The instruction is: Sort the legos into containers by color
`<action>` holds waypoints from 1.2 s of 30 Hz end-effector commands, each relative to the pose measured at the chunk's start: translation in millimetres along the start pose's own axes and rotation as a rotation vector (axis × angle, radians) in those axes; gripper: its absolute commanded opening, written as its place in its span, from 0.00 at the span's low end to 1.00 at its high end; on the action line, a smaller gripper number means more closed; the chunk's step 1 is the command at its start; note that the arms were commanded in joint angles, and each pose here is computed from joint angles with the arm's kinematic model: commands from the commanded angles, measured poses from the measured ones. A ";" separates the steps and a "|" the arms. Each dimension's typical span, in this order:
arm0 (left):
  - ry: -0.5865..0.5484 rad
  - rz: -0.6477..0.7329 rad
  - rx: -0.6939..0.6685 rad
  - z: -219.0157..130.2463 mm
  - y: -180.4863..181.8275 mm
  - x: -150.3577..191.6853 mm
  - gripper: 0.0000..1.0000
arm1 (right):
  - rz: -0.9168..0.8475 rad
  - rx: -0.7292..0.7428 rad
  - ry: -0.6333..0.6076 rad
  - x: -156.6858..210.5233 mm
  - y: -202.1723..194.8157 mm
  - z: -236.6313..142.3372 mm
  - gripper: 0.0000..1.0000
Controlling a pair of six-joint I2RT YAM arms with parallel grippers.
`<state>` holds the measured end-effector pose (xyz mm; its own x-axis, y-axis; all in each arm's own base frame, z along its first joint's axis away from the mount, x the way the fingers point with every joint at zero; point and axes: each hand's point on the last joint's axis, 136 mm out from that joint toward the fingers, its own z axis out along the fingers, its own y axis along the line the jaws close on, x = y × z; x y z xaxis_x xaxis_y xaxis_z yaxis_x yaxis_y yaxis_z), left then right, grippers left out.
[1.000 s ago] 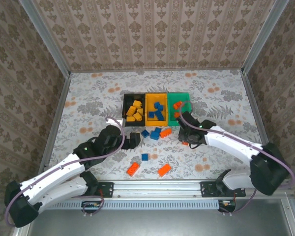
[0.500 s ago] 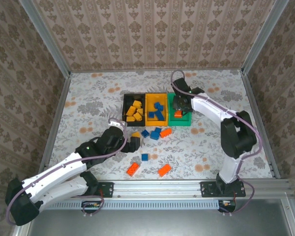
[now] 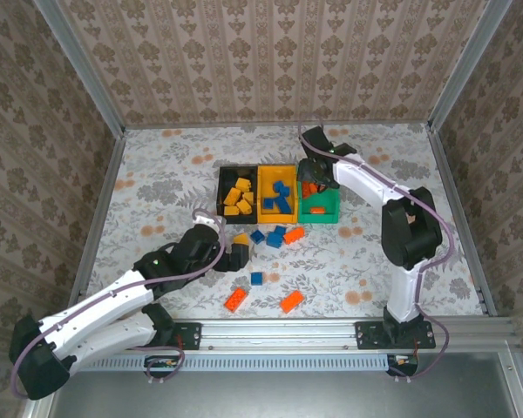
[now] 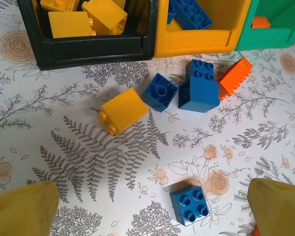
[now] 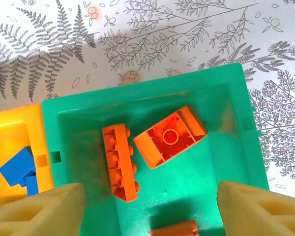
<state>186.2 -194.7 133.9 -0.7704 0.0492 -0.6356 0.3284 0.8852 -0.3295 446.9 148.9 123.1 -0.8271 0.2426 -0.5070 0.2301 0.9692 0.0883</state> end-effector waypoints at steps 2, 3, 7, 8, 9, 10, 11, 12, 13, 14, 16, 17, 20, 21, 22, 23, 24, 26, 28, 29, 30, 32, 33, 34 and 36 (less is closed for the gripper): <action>0.017 -0.010 -0.032 -4.8 7.6 4.3 1.00 | -0.002 -0.110 -0.038 14.8 7.2 -52.6 0.80; 0.012 -0.012 -0.039 -6.1 9.4 3.7 1.00 | -0.019 -0.128 -0.031 26.7 8.0 -60.1 0.81; -0.018 -0.016 -0.043 -10.9 12.9 -1.6 1.00 | -0.136 -0.166 0.018 83.5 6.2 -84.9 0.96; -0.021 -0.018 -0.045 -11.4 13.9 -2.3 1.00 | -0.170 -0.170 0.034 98.3 5.5 -89.2 0.97; -0.025 -0.018 -0.045 -12.1 14.8 -3.2 1.00 | -0.210 -0.174 0.050 114.7 5.0 -94.2 0.97; -0.025 -0.021 -0.050 -12.3 16.7 -3.5 1.00 | -0.252 -0.183 0.069 132.4 4.6 -98.8 0.97; -0.027 -0.023 -0.052 -12.6 17.7 -4.2 1.00 | -0.302 -0.199 0.096 150.6 7.0 -100.2 0.97; -0.026 -0.025 -0.057 -12.7 19.5 -4.5 1.00 | -0.355 -0.230 0.111 167.1 9.2 -109.3 0.96; -0.027 -0.029 -0.062 -12.7 21.6 -4.4 1.00 | -0.411 -0.242 0.141 185.8 9.7 -112.3 0.96; -0.026 -0.033 -0.065 -12.3 23.2 -3.9 1.00 | -0.463 -0.261 0.175 203.4 11.4 -114.5 0.97; -0.028 -0.045 -0.063 -11.0 25.7 -2.9 1.00 | -0.567 -0.285 0.259 244.5 13.4 -117.5 0.98; -0.028 -0.049 -0.061 -10.3 26.5 -2.2 1.00 | -0.606 -0.293 0.286 259.8 14.0 -118.2 0.98; -0.027 -0.065 -0.053 -8.1 28.0 -1.1 1.00 | -0.711 -0.297 0.328 297.0 16.2 -119.2 1.00; -0.025 -0.066 -0.052 -7.3 28.6 -0.9 1.00 | -0.746 -0.287 0.346 309.1 17.2 -115.6 1.00; -0.023 -0.068 -0.052 -6.7 28.9 -0.5 1.00 | -0.772 -0.289 0.351 318.0 19.8 -115.2 1.00; -0.022 -0.070 -0.054 -6.1 29.8 -0.2 1.00 | -0.797 -0.289 0.354 325.0 22.1 -114.6 1.00; -0.021 -0.070 -0.052 -5.6 29.7 -0.2 1.00 | -0.825 -0.281 0.351 330.6 24.0 -113.1 1.00; -0.016 -0.072 -0.053 -4.8 30.6 0.8 1.00 | -0.870 -0.252 0.343 337.8 26.7 -108.5 1.00; -0.016 -0.076 -0.050 -4.2 30.8 0.9 1.00 | -0.892 -0.221 0.346 342.2 27.1 -101.1 1.00; -0.015 -0.078 -0.051 -3.8 31.2 1.7 1.00 | -0.896 -0.217 0.348 343.8 27.8 -98.7 1.00; -0.013 -0.080 -0.051 -3.5 31.7 2.5 1.00 | -0.898 -0.203 0.351 345.2 26.2 -94.9 1.00; -0.009 -0.081 -0.050 -3.3 31.9 3.4 1.00 | -0.905 -0.177 0.355 347.1 23.1 -88.9 0.99; -0.007 -0.082 -0.051 -3.2 32.6 4.3 1.00 | -0.907 -0.162 0.355 347.6 21.5 -85.7 0.99; -0.007 -0.083 -0.053 -3.2 33.2 4.6 1.00 | -0.909 -0.155 0.358 348.9 20.6 -83.2 0.98; -0.006 -0.086 -0.054 -3.3 34.0 5.4 1.00 | -0.906 -0.164 0.363 351.3 23.0 -81.4 0.95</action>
<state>192.7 -164.3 124.0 -0.7866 -0.0253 -0.6170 0.2351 0.9116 -0.3371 113.9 256.9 18.3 -0.7772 -0.6153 -0.1320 -0.6152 0.7870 -0.0462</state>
